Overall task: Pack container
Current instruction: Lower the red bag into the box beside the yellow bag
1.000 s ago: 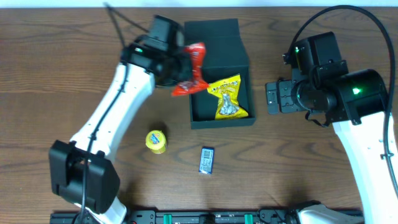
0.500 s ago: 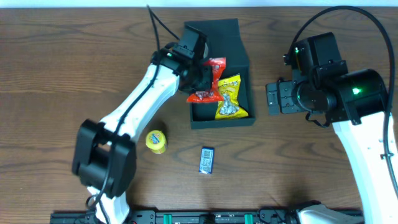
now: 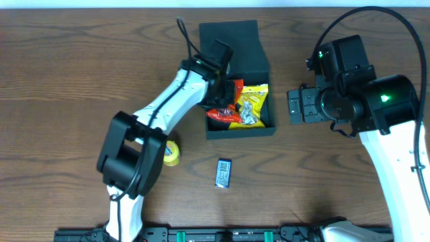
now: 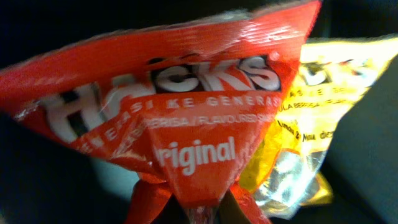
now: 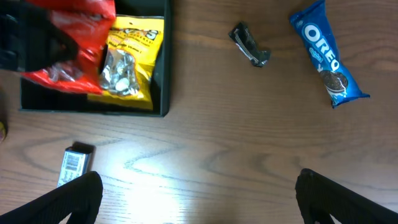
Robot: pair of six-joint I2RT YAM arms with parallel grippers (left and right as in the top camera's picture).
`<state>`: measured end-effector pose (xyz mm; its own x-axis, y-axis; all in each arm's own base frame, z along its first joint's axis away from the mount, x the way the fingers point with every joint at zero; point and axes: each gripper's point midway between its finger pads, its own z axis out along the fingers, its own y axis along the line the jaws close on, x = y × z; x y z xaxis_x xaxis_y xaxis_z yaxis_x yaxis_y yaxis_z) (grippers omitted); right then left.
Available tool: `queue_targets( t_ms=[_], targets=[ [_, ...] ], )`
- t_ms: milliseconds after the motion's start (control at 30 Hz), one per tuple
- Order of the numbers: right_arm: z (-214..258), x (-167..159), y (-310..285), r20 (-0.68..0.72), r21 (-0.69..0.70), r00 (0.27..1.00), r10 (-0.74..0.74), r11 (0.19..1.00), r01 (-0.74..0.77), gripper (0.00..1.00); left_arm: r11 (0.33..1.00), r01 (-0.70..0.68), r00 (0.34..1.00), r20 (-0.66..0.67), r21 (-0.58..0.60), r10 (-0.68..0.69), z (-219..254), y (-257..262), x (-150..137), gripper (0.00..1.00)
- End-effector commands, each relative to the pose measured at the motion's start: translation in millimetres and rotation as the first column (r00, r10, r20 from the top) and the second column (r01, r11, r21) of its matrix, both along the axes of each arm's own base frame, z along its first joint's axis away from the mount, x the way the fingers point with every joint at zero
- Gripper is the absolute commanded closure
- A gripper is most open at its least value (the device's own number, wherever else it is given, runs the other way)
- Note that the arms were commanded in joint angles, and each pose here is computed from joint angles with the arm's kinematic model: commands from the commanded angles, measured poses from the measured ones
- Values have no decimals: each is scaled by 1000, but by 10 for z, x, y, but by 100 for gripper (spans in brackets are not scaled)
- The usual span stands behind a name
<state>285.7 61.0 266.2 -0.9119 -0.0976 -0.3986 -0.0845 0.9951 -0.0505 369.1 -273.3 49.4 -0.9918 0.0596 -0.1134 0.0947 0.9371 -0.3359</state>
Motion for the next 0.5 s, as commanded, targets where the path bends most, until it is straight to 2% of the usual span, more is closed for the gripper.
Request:
queue_targets(
  t_ms=[0,167,467],
  targets=[
    [-2,-10,-44,1,-15,1000,2,1000,-2,1,1000,-10,999,-36,23,11,-192,-109,-78,94],
    [-3,-12,-45,0,-16,1000,2,1000,-2,1,1000,12,1000,-5,1,-12,-165,-258,-82,94],
    [-5,-17,-46,-2,-16,1000,2,1000,-2,1,1000,-12,1000,-12,5,12,-109,-152,-47,93]
  ],
)
